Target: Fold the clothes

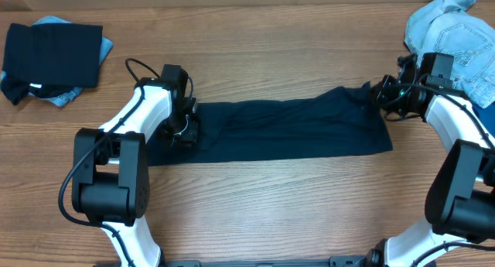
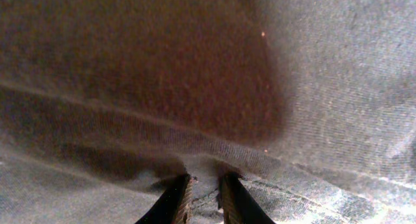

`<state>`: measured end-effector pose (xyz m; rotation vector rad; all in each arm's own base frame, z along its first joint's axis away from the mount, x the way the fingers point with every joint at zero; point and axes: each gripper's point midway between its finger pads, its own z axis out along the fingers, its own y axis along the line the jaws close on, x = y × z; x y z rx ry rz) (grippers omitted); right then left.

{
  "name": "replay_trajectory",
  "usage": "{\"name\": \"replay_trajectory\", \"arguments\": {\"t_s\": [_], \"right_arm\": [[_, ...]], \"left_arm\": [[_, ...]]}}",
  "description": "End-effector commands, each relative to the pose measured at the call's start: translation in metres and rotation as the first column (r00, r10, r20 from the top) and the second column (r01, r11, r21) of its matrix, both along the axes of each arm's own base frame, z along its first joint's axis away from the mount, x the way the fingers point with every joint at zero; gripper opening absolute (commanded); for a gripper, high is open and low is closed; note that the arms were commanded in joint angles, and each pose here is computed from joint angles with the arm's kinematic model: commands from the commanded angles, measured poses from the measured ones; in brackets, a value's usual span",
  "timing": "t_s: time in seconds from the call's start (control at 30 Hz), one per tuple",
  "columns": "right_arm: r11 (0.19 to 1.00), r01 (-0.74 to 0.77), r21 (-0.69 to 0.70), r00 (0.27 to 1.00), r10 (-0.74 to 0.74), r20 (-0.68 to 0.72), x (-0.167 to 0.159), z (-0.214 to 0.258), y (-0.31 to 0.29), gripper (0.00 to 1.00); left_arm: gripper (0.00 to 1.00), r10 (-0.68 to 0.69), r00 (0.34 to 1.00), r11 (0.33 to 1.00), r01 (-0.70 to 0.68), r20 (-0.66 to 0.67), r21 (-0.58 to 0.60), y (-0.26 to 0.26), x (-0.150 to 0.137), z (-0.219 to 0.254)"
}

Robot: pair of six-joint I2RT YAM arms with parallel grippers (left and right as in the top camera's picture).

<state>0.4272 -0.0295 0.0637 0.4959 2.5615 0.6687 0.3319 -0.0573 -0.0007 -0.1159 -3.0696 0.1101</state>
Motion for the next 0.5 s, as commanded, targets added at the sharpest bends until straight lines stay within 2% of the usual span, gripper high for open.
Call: {"name": "replay_trajectory", "arguments": {"t_s": [0.0,0.2,0.3,0.47], "right_arm": [[1.000,0.025,-0.008,1.000,-0.025,0.001,-0.011,0.020,-0.010,0.04],[0.975,0.172,-0.139,0.982,-0.180,-0.051,-0.032,0.033,-0.047,0.04],[0.967,0.198,-0.161,0.977,-0.207,-0.043,-0.034,0.037,-0.056,0.04],[0.940,0.254,-0.228,0.950,-0.287,-0.122,-0.051,0.026,-0.068,0.04]], "left_arm": [[0.20,0.023,1.000,1.000,-0.023,0.000,0.008,0.002,0.000,-0.006],[0.21,0.022,1.000,1.000,-0.022,0.001,0.008,0.002,0.000,-0.006],[0.21,0.022,1.000,1.000,-0.022,0.001,0.008,0.002,0.000,-0.006],[0.21,0.023,1.000,1.000,-0.023,0.001,0.007,0.002,0.000,-0.006]]}}
